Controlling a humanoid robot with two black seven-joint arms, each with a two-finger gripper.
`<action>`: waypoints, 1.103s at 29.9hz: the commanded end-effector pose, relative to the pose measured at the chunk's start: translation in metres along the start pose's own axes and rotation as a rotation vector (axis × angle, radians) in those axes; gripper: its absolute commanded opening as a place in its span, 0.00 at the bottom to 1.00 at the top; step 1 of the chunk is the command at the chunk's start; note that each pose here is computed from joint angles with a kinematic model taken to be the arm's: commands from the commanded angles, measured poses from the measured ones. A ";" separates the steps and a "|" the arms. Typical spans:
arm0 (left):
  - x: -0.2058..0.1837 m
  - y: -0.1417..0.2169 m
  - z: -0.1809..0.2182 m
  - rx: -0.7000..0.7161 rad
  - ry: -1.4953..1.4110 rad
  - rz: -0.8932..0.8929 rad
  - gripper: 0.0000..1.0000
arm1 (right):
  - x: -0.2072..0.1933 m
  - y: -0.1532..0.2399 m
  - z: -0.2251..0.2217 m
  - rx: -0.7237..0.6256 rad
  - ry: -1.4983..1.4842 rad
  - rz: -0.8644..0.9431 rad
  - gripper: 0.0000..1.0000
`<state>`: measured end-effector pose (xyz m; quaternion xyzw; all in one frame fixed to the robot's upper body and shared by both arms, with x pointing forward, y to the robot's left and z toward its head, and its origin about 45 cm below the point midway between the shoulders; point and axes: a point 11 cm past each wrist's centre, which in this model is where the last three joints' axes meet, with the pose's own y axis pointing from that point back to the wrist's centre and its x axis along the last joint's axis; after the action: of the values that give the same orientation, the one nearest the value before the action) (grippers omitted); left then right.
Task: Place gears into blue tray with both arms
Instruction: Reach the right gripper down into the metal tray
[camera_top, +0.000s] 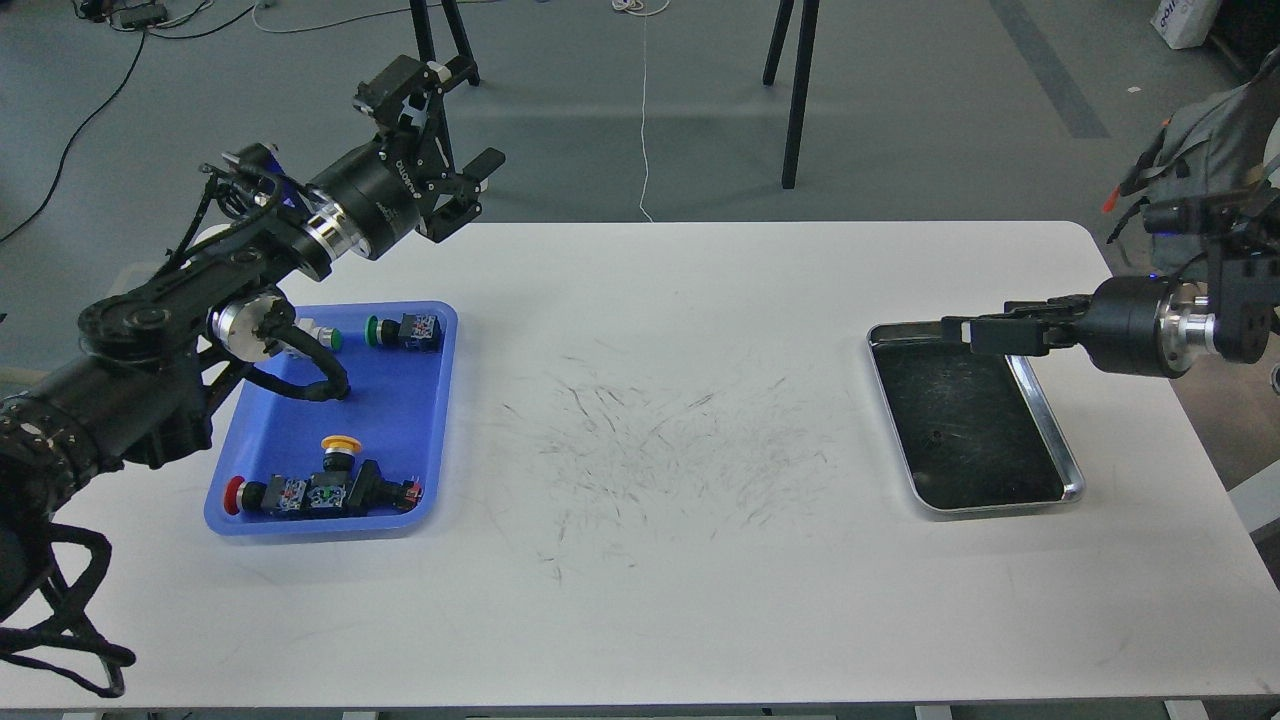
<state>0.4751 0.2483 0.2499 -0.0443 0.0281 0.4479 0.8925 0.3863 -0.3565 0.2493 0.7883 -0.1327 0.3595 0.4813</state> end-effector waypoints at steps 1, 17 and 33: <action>0.000 0.014 -0.021 0.050 0.004 0.000 1.00 | 0.003 -0.011 -0.011 0.026 0.023 -0.010 0.96; 0.011 0.036 -0.016 0.070 -0.030 -0.007 1.00 | -0.029 -0.032 -0.016 0.022 0.293 -0.212 0.96; 0.014 0.036 -0.017 0.064 -0.016 0.011 1.00 | -0.053 -0.043 0.008 -0.049 0.455 -0.356 0.94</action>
<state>0.4540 0.2775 0.2292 -0.0112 0.0356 0.4502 0.8921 0.3723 -0.3420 0.1845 0.7000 0.1040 0.4310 0.5599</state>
